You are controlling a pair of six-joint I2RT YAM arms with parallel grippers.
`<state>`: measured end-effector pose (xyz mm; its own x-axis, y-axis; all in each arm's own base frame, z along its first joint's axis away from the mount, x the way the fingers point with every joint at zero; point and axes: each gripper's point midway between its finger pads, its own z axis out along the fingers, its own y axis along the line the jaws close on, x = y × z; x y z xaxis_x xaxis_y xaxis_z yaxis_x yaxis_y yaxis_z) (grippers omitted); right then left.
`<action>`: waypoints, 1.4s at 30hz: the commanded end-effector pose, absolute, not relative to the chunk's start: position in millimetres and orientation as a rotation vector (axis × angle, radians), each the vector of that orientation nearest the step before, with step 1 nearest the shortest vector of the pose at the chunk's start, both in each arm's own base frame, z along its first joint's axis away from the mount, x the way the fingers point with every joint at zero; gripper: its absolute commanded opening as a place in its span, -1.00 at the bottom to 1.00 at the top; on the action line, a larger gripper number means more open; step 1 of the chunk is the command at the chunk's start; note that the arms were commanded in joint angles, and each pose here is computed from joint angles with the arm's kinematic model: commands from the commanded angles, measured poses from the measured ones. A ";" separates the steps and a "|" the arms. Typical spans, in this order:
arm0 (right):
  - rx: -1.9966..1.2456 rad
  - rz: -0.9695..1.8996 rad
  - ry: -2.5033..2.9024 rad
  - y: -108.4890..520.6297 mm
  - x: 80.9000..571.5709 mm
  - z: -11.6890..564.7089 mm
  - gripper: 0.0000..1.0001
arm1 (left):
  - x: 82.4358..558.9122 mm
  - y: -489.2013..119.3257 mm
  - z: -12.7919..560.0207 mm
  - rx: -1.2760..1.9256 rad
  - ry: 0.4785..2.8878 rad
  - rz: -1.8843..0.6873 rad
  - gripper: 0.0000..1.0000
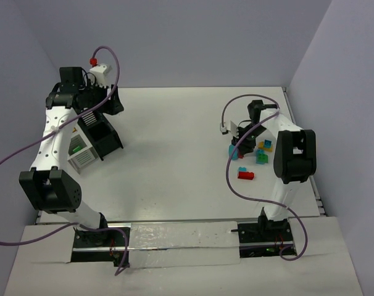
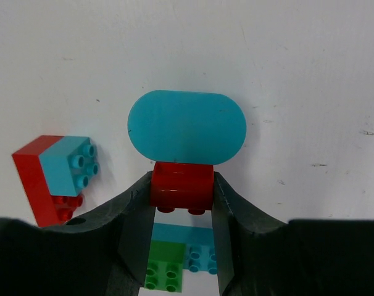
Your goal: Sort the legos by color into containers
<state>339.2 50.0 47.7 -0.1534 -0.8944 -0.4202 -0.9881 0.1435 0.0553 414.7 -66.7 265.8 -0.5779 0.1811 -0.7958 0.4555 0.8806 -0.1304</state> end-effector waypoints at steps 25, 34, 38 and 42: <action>-1.459 0.450 1.425 374.8 333.8 309.2 -1.00 | 339.9 -190.2 297.4 0.394 2.098 -1.383 0.98; -1.433 0.415 1.359 389.2 331.3 325.1 -1.00 | 333.6 -196.4 284.2 0.386 2.133 -1.416 0.72; -1.445 0.416 1.336 391.3 327.0 326.7 -1.00 | 333.4 -199.0 291.1 0.398 2.107 -1.451 0.22; -1.446 0.405 1.344 391.2 326.7 321.2 -1.00 | 324.1 -203.5 304.5 0.442 2.053 -1.539 -0.42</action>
